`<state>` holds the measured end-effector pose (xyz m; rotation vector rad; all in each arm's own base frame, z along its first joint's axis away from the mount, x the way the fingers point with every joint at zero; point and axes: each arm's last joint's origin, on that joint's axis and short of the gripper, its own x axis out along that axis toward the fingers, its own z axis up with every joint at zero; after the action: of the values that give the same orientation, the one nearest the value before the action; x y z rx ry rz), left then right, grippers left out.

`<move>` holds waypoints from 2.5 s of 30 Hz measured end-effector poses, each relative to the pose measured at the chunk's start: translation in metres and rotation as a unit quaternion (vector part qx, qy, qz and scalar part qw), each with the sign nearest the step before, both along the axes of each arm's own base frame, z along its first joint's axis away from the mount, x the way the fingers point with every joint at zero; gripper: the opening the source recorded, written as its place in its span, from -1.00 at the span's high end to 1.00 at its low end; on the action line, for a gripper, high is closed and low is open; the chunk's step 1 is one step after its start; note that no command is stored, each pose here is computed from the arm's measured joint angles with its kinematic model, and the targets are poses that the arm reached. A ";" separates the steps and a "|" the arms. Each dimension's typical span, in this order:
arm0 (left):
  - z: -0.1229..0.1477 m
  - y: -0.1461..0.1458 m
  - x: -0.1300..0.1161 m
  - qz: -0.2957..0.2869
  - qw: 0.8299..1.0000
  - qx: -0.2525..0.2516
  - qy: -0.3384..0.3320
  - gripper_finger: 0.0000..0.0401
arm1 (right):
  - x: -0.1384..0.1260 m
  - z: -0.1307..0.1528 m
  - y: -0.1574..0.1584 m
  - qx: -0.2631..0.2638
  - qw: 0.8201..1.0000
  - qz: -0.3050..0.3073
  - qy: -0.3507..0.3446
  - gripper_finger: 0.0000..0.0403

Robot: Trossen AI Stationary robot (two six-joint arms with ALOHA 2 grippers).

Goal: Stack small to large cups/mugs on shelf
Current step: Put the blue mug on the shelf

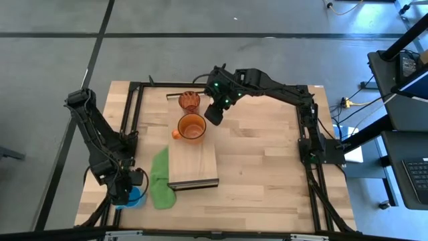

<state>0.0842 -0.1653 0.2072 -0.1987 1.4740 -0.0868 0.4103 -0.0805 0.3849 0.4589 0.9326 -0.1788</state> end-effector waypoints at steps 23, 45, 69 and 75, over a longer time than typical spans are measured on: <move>0.013 0.024 0.013 0.039 0.997 0.015 -0.060 0.99 | -0.005 -0.004 0.001 -0.018 0.998 -0.050 0.039 0.07; 0.173 0.091 0.052 0.079 0.972 0.033 -0.217 1.00 | -0.018 -0.009 0.067 -0.126 0.976 -0.112 0.139 0.07; 0.191 0.105 0.170 -0.154 0.950 0.110 -0.247 1.00 | -0.036 -0.004 0.168 -0.107 0.942 -0.317 0.036 0.07; 0.176 0.102 0.189 -0.220 0.942 0.115 -0.226 1.00 | -0.039 -0.003 0.180 -0.103 0.928 -0.359 -0.001 0.07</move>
<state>0.2737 -0.0636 0.3828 0.3293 1.0330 -0.2994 0.3711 0.0996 0.3820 0.5891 0.6980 -0.9360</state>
